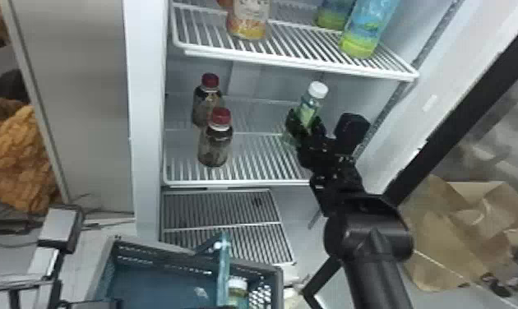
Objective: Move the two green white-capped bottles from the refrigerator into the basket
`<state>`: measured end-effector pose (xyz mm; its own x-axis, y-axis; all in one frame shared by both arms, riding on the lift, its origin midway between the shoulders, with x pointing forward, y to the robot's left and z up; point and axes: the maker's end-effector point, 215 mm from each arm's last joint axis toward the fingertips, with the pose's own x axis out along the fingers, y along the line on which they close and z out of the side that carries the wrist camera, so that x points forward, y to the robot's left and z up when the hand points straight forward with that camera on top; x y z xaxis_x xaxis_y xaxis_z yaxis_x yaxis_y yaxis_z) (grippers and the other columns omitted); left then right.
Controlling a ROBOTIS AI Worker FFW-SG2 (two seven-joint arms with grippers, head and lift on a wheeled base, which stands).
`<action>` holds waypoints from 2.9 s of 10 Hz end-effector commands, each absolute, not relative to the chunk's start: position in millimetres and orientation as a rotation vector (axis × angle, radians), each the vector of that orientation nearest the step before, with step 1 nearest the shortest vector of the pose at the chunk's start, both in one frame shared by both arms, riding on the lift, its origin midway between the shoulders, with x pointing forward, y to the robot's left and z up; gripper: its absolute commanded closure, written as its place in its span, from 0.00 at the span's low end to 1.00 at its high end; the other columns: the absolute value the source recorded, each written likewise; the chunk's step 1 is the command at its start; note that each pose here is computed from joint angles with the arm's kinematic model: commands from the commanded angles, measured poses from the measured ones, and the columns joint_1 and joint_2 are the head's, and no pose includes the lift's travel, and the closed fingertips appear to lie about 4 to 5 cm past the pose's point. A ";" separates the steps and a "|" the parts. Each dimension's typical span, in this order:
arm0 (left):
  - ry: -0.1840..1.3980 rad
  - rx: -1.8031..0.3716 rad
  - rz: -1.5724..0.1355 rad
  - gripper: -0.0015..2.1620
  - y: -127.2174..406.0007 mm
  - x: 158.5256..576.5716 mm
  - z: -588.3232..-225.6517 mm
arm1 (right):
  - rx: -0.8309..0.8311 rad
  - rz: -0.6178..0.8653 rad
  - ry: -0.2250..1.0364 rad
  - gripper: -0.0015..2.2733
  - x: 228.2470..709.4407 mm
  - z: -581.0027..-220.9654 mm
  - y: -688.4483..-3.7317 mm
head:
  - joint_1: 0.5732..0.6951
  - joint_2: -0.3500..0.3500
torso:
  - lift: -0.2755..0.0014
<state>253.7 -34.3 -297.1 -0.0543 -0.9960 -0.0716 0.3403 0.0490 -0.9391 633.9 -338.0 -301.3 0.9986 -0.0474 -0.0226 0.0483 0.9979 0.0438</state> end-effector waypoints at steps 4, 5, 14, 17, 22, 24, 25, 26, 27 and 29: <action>1.032 -0.872 -1.355 0.54 -33.5 251.0 -298.7 | 0.066 -0.008 0.005 0.37 588.2 -279.4 -326.0 | 1.00 0.00 | 0.04; 1.032 -0.872 -1.355 0.54 -33.5 251.0 -298.7 | 0.062 -0.004 0.006 0.37 576.1 -276.0 -325.9 | 1.00 0.00 | 0.04; 1.033 -0.876 -1.350 0.54 -32.4 250.8 -299.8 | 0.140 0.145 0.060 0.37 489.6 -262.9 -271.5 | 1.00 0.00 | 0.04; 1.033 -0.877 -1.346 0.54 -31.0 250.4 -300.6 | 0.176 0.198 0.097 0.37 456.5 -263.9 -248.2 | 1.00 0.00 | 0.04; 1.035 -0.881 -1.342 0.54 -30.1 249.3 -301.7 | 0.241 0.241 0.139 0.37 416.6 -263.3 -222.6 | 1.00 0.00 | 0.04; 1.029 -0.882 -1.336 0.54 -28.5 250.3 -301.6 | 0.276 0.263 0.187 0.37 401.3 -275.3 -211.7 | 1.00 0.00 | 0.04; 1.032 -0.882 -1.334 0.54 -28.4 249.7 -302.7 | 0.287 0.268 0.206 0.37 394.0 -279.6 -208.5 | 1.00 0.00 | 0.04; 1.030 -0.881 -1.335 0.54 -28.5 249.5 -302.1 | 0.293 0.284 0.219 0.37 385.4 -275.9 -201.4 | 1.00 0.00 | 0.04; 1.029 -0.881 -1.333 0.54 -28.0 250.2 -302.0 | 0.291 0.301 0.255 0.37 371.8 -276.8 -193.2 | 1.00 0.00 | 0.04; 1.033 -0.885 -1.326 0.54 -26.8 249.4 -304.3 | 0.292 0.340 0.346 0.38 337.2 -279.4 -174.6 | 1.00 0.00 | 0.04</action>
